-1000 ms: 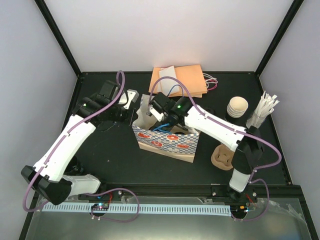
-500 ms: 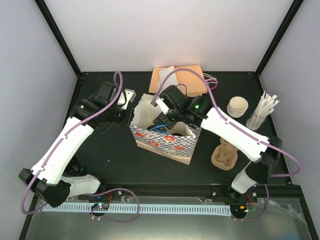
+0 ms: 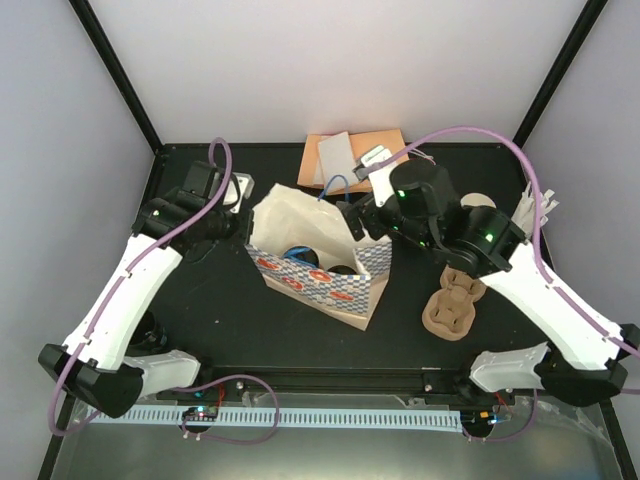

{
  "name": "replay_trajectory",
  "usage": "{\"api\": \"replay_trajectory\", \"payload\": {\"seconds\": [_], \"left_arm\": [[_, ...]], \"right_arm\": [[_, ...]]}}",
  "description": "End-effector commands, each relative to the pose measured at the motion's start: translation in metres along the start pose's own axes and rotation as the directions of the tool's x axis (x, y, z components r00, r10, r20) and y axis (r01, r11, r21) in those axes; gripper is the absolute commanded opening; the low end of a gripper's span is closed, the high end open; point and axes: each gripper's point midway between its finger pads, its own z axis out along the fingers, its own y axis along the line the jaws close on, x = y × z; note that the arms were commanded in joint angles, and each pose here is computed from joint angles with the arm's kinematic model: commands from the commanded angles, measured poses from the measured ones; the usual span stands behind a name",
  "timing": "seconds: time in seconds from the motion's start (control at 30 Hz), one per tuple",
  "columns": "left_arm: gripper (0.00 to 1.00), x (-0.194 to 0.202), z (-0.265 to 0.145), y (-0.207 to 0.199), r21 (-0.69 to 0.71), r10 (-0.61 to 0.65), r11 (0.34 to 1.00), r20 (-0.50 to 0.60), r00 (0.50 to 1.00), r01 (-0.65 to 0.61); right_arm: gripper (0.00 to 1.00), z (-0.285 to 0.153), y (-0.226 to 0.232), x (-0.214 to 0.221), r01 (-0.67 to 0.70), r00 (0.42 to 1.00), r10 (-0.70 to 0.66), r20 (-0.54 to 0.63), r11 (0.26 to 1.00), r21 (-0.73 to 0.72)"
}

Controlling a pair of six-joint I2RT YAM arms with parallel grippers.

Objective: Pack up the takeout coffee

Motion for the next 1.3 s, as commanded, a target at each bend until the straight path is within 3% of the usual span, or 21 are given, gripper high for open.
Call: {"api": "replay_trajectory", "payload": {"seconds": [0.0, 0.17, 0.3, 0.4, 0.53, 0.63, 0.67, 0.73, 0.8, 1.0, 1.17, 1.27], "left_arm": [[0.02, -0.015, -0.006, 0.02, -0.026, -0.038, 0.999, 0.07, 0.997, 0.039], [0.02, -0.025, -0.011, 0.045, -0.066, -0.07, 0.995, 0.103, 0.992, 0.077], [0.02, -0.03, -0.011, 0.067, -0.114, -0.098, 0.987, 0.114, 0.989, 0.111], [0.02, -0.032, -0.009, 0.083, -0.144, -0.127, 0.979, 0.124, 0.984, 0.145], [0.02, -0.032, -0.01, 0.1, -0.17, -0.171, 0.967, 0.126, 0.977, 0.191], [0.03, -0.034, -0.01, 0.095, -0.134, -0.177, 0.972, 0.13, 0.976, 0.194], [0.06, -0.035, -0.01, 0.092, -0.116, -0.177, 0.974, 0.129, 0.976, 0.192], [0.23, -0.036, -0.01, 0.085, -0.076, -0.174, 0.98, 0.127, 0.977, 0.184], [0.4, -0.039, -0.014, 0.079, -0.05, -0.171, 0.982, 0.139, 0.975, 0.18], [0.77, -0.042, -0.042, 0.069, -0.012, -0.154, 0.987, 0.243, 0.958, 0.162], [0.9, -0.037, -0.068, 0.058, 0.025, -0.131, 0.991, 0.382, 0.915, 0.131], [0.94, -0.031, -0.074, 0.054, 0.046, -0.132, 0.991, 0.408, 0.904, 0.124]], "right_arm": [[1.0, -0.023, -0.037, -0.011, -0.076, 0.995, 0.064, 0.078, 0.984, 0.159], [1.0, -0.035, -0.082, 0.011, -0.22, 0.975, 0.208, 0.075, 0.947, 0.235], [0.97, -0.042, -0.13, 0.041, -0.345, 0.937, 0.344, 0.065, 0.874, 0.341], [0.94, -0.051, -0.173, 0.073, -0.476, 0.866, 0.494, 0.079, 0.766, 0.433], [0.83, -0.061, -0.215, 0.122, -0.597, 0.761, 0.634, 0.134, 0.605, 0.528], [0.72, -0.077, -0.249, 0.155, -0.626, 0.695, 0.69, 0.205, 0.439, 0.645], [0.7, -0.084, -0.258, 0.166, -0.632, 0.669, 0.706, 0.231, 0.378, 0.676], [0.66, -0.094, -0.271, 0.183, -0.639, 0.621, 0.733, 0.276, 0.27, 0.72], [0.66, -0.1, -0.28, 0.193, -0.624, 0.611, 0.729, 0.309, 0.202, 0.755], [0.64, -0.106, -0.308, 0.203, -0.571, 0.614, 0.719, 0.324, 0.122, 0.812], [0.49, -0.087, -0.323, 0.214, -0.532, 0.576, 0.769, 0.277, 0.096, 0.841], [0.44, -0.077, -0.328, 0.217, -0.521, 0.56, 0.788, 0.257, 0.094, 0.848]]}}
